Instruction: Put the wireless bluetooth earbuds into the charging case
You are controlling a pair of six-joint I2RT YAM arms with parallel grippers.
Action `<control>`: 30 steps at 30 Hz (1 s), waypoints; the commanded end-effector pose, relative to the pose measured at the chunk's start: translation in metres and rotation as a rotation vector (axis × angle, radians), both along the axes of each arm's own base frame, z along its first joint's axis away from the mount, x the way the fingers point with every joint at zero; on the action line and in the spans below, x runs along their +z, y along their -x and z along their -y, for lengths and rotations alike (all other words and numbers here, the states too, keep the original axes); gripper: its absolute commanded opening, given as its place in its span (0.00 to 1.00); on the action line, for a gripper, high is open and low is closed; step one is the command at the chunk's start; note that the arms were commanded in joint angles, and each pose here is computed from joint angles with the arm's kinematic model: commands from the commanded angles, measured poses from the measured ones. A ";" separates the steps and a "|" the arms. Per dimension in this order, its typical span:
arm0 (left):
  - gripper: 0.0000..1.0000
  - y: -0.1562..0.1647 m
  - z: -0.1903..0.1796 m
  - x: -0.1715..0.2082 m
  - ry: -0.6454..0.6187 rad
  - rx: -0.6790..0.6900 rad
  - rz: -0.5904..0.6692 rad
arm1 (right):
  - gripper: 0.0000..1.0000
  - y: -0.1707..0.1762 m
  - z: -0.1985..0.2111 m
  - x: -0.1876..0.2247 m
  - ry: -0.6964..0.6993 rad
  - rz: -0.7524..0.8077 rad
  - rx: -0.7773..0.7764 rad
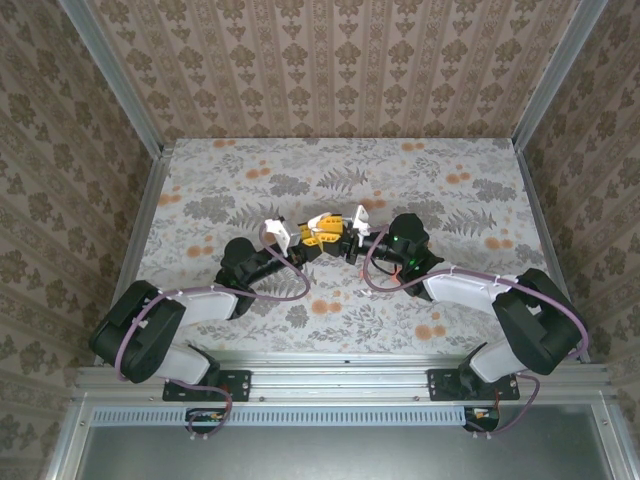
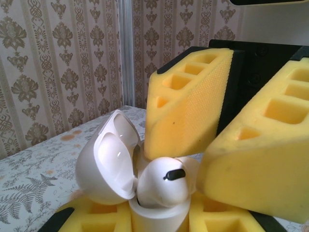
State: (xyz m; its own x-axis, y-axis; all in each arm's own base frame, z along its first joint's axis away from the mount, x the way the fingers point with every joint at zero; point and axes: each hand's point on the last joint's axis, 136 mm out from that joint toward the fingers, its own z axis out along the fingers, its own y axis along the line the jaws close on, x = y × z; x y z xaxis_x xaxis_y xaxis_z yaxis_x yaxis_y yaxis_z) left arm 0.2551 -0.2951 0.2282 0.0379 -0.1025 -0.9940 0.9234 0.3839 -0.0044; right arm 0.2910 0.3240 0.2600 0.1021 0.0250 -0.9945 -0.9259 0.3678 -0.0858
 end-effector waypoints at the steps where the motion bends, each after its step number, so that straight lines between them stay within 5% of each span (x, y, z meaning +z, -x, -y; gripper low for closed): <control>1: 0.11 0.006 -0.001 0.041 0.089 -0.011 0.105 | 0.29 0.008 0.001 -0.011 0.029 -0.036 0.012; 11: 0.11 0.005 -0.002 0.029 0.062 0.002 0.098 | 0.37 0.021 0.018 0.020 -0.016 -0.009 -0.025; 30: 0.11 0.013 -0.001 0.019 0.013 -0.027 0.132 | 0.66 0.035 0.058 0.001 0.066 -0.393 -0.175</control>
